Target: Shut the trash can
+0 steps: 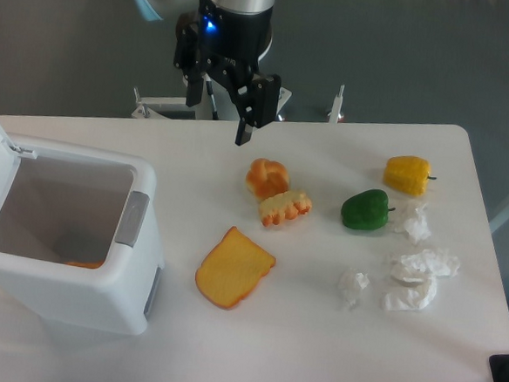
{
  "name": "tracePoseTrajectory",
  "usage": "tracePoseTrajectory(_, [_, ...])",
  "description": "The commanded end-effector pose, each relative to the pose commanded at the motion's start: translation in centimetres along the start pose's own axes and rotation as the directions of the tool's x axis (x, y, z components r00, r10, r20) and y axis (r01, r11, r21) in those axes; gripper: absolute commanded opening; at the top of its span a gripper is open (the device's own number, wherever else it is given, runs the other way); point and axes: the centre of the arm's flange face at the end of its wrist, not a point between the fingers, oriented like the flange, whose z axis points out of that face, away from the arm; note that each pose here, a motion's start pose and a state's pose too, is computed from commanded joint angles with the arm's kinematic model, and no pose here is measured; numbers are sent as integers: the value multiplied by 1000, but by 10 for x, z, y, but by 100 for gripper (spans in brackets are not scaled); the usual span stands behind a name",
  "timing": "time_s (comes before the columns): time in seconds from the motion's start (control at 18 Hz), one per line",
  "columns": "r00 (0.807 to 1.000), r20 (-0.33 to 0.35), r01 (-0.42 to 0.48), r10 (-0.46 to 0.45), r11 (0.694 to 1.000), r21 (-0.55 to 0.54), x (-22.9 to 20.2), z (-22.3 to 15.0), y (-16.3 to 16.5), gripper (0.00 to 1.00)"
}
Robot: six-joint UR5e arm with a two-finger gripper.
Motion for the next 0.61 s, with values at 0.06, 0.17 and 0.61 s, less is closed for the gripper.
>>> tracePoseTrajectory(0.06, [1000,5,7,-7,1000,3,0,-1,0,100])
tracePoseTrajectory(0.17, [997,26,69,-69,998,17,-4,-3,-1,100])
tracePoseTrajectory(0.61, [929,11,358,-370,907,222,-10,-14,-26,100])
